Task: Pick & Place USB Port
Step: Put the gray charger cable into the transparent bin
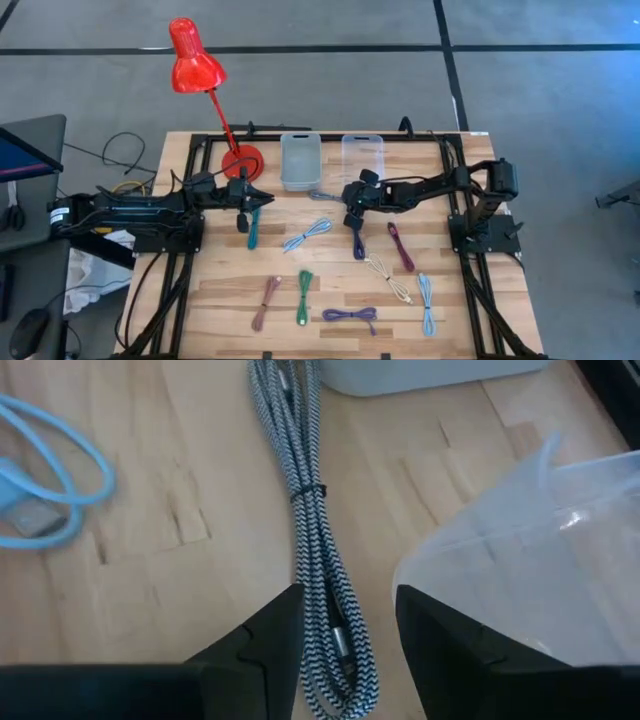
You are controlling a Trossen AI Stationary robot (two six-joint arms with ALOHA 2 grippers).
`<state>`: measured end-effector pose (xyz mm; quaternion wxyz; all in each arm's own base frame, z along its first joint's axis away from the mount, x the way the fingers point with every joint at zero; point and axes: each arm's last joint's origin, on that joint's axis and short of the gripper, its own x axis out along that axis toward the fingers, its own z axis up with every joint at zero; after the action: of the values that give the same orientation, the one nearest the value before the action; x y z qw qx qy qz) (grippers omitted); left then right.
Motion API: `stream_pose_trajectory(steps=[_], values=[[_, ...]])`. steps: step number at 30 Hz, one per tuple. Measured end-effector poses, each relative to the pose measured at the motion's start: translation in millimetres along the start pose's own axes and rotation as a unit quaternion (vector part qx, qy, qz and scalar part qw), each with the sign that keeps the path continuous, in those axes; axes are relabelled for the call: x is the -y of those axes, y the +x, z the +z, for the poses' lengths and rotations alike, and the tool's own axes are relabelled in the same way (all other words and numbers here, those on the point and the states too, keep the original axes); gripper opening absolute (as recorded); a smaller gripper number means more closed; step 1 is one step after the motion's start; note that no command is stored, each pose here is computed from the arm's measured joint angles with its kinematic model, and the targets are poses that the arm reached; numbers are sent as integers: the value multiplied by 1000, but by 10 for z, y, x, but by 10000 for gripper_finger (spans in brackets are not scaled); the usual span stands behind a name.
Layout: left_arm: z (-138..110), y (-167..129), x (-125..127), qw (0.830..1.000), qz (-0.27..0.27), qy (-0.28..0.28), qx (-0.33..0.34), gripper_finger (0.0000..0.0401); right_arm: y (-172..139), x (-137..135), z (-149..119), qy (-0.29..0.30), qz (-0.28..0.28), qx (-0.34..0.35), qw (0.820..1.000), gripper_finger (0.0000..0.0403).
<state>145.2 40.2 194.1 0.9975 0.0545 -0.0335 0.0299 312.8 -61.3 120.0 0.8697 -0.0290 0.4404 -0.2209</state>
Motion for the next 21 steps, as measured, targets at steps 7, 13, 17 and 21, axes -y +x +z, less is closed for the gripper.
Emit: stream_pose_trajectory(steps=[7,13,17,21], values=[[-1,0,0,1000,0,0,0,40,128,-95,-99,-16,8,-23,1000,145],[-1,0,0,1000,0,0,0,40,114,-181,-110,-12,47,-22,999,113],[-1,0,0,1000,0,0,0,40,109,-192,-104,-9,58,-19,998,83],[-1,0,0,1000,0,0,0,40,110,-192,-103,-8,57,-18,998,41]])
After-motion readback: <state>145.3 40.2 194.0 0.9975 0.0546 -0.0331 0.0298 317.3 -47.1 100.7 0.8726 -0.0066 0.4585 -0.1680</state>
